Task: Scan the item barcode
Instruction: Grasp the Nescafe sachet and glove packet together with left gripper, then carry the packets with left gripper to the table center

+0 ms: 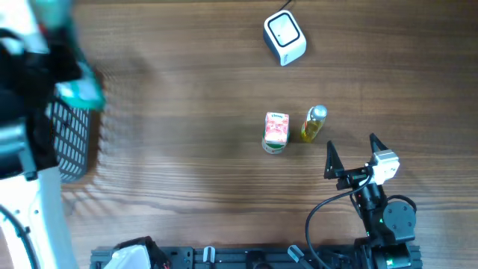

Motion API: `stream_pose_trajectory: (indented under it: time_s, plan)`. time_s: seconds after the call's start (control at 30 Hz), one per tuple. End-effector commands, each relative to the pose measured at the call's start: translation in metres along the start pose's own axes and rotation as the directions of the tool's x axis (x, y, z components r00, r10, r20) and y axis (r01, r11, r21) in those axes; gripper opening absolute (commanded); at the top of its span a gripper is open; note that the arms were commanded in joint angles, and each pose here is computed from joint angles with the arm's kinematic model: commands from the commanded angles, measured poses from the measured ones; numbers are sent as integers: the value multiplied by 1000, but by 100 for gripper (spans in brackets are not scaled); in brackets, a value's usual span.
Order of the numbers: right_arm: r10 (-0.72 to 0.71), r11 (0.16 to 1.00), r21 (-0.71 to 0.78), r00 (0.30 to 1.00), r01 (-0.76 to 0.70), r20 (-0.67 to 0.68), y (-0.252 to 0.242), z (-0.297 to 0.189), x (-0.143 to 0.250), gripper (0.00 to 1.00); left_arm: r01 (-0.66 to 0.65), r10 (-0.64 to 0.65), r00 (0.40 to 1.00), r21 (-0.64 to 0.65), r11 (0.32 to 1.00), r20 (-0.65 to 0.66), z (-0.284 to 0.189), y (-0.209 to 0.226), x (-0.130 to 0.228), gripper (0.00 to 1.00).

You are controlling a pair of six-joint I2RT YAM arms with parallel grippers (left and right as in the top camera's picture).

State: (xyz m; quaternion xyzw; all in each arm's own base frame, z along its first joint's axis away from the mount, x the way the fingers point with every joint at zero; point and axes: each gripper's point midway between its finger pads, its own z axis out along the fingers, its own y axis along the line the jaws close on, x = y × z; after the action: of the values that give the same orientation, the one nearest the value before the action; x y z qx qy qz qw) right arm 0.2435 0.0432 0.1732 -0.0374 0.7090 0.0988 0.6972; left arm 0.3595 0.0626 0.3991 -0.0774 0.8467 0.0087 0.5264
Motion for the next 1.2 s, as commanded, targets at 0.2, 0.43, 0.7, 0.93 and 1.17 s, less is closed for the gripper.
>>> stream_pose_trajectory:
  time_s: [0.2, 0.43, 0.7, 0.93, 1.17]
  plan:
    - [-8, 1000, 10, 1000, 8, 8, -2, 0, -2, 100, 9, 91, 858, 193, 981, -505, 70, -125, 168, 4]
    - [-8, 1000, 10, 1000, 8, 8, -2, 0, -2, 100, -89, 94, 741, 42, 995, -665, 117, -145, 288, 4]
    - [-8, 1000, 10, 1000, 8, 8, -2, 0, -2, 100, -107, 73, 734, -9, 994, -675, 134, -165, 352, 11]
    - [-7, 1000, 10, 1000, 7, 8, -2, 0, -2, 100, -128, 99, 710, 10, 992, -697, 134, -169, 375, 27]
    - [-8, 1000, 10, 1000, 8, 8, -2, 0, -2, 100, -132, 100, 699, 10, 991, -708, 135, -169, 380, 38]
